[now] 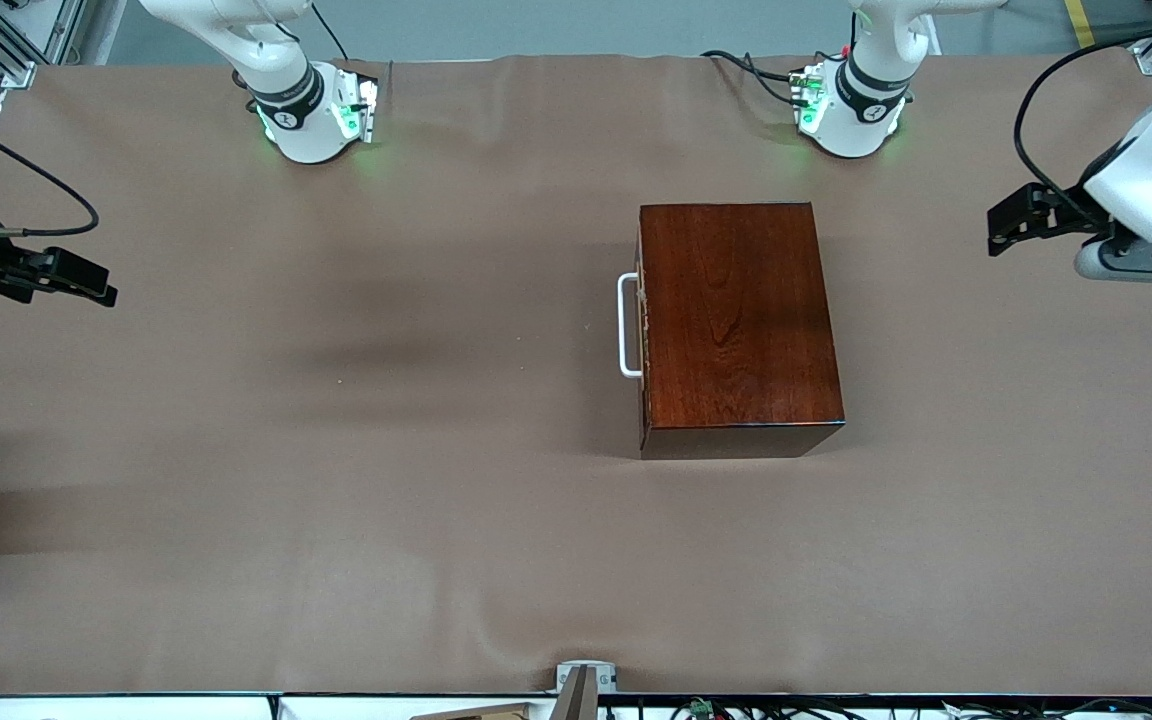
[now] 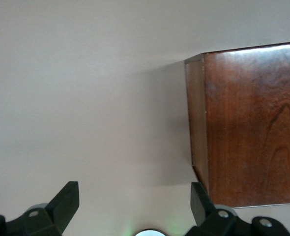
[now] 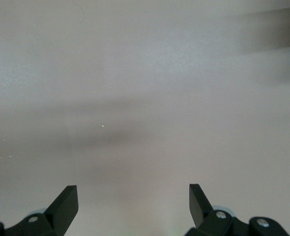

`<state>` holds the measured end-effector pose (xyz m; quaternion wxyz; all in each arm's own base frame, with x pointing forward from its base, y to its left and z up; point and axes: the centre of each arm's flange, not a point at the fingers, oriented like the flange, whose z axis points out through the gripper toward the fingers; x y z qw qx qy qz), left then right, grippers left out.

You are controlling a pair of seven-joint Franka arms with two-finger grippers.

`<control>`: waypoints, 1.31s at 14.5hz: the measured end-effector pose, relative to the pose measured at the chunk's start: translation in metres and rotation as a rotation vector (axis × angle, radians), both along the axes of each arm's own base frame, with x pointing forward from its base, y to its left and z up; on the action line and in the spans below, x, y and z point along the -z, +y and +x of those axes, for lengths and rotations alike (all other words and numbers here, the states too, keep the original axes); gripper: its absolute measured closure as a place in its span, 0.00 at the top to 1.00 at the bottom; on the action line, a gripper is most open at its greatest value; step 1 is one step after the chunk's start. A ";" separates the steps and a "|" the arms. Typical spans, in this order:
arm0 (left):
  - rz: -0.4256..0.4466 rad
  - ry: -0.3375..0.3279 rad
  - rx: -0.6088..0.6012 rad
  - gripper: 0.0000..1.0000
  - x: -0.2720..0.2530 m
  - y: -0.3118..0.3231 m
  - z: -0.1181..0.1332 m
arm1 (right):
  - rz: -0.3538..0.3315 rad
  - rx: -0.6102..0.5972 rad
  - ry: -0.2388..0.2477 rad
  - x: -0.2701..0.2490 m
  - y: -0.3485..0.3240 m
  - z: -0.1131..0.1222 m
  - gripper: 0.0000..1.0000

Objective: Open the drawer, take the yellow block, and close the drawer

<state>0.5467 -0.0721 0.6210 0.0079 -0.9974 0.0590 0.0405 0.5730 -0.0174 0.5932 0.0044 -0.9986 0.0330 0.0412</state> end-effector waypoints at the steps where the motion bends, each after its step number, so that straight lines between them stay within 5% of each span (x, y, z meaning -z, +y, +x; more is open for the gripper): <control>1: -0.016 0.009 -0.003 1.00 0.004 -0.008 0.003 | 0.000 0.000 0.000 0.000 0.000 0.000 1.00; 8: -0.033 0.030 -0.138 1.00 0.032 -0.101 0.029 | 0.000 0.001 0.001 0.000 -0.001 0.000 1.00; 19: -0.051 -0.040 -0.258 1.00 0.127 -0.310 0.017 | 0.000 0.005 0.001 0.000 -0.003 0.000 1.00</control>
